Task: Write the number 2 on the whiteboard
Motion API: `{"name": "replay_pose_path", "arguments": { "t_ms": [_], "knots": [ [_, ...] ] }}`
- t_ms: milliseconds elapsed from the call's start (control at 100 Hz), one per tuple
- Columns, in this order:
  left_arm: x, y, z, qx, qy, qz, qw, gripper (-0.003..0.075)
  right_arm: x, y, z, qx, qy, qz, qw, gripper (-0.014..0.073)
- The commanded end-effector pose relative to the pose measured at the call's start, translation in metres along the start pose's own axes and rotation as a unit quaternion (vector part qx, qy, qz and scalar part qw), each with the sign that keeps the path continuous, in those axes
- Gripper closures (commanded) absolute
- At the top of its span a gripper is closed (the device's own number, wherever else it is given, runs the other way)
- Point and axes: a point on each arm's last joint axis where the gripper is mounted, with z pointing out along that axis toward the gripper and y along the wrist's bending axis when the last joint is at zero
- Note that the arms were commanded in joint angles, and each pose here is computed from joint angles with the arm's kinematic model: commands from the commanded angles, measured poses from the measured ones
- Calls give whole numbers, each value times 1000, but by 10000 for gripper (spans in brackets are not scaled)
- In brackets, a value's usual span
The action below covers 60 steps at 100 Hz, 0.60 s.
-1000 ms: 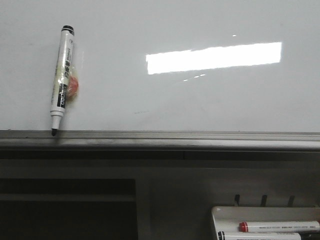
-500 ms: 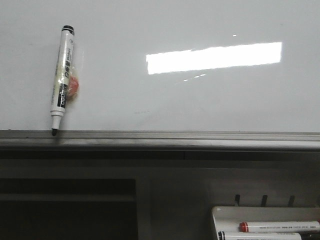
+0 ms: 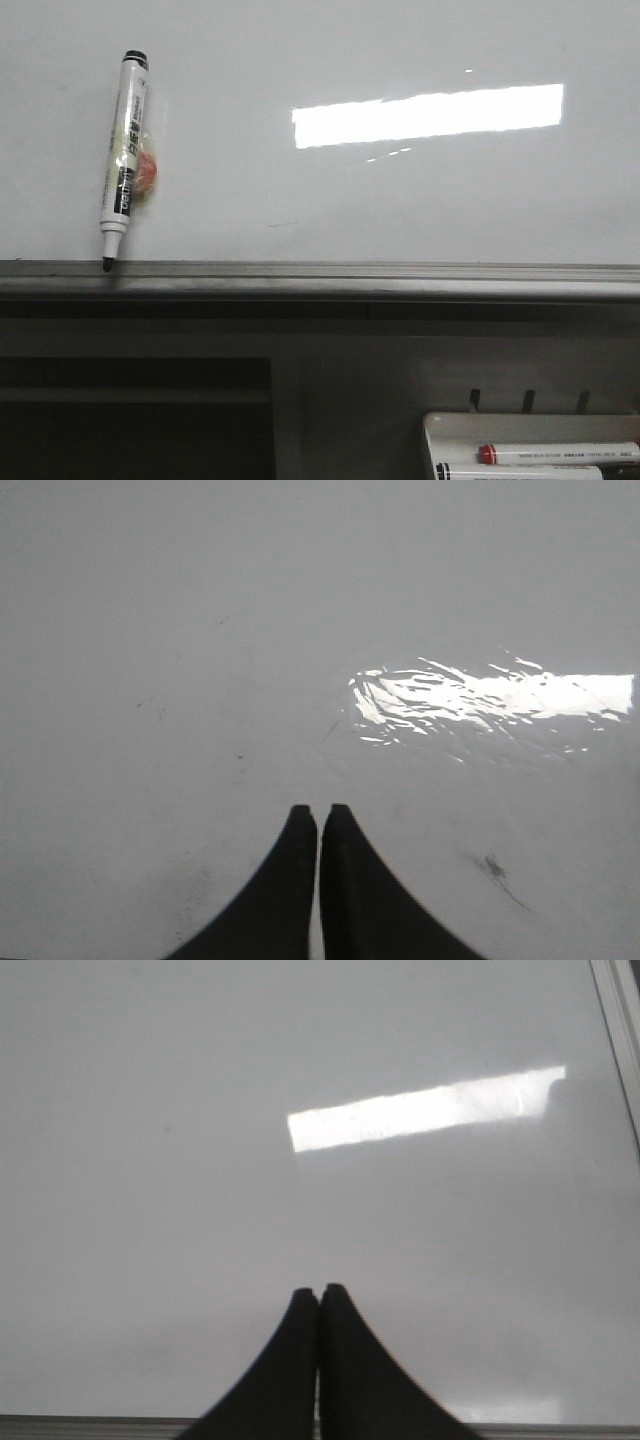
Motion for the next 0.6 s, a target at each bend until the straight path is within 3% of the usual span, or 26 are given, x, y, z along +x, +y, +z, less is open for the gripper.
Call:
{"name": "replay_pose_path", "arguments": {
  "t_ms": [0, 130, 310, 410, 540, 590],
  "knots": [
    [-5, 2, -2, -5, -45, -46, 998, 741, -2, 0, -1, 0, -47, -4, 999, 666],
    [-14, -1, 0, 0, -16, -58, 998, 741, -12, 1, -3, -2, -40, 29, 999, 666],
    [-44, -5, 12, 9, 74, 2, 997, 741, -40, 4, -4, -5, 10, 30, 999, 666],
    [-59, -6, 25, 10, 107, 4, 994, 741, -53, 7, 1, -3, 85, 29, 996, 661],
    [-67, -7, 40, 8, 130, 8, 991, 741, -63, 9, 13, 0, 215, 32, 976, 662],
    [-66, -7, 44, 8, 140, 9, 990, 740, -70, 12, 17, -4, 236, 44, 971, 662]
  ]
}}
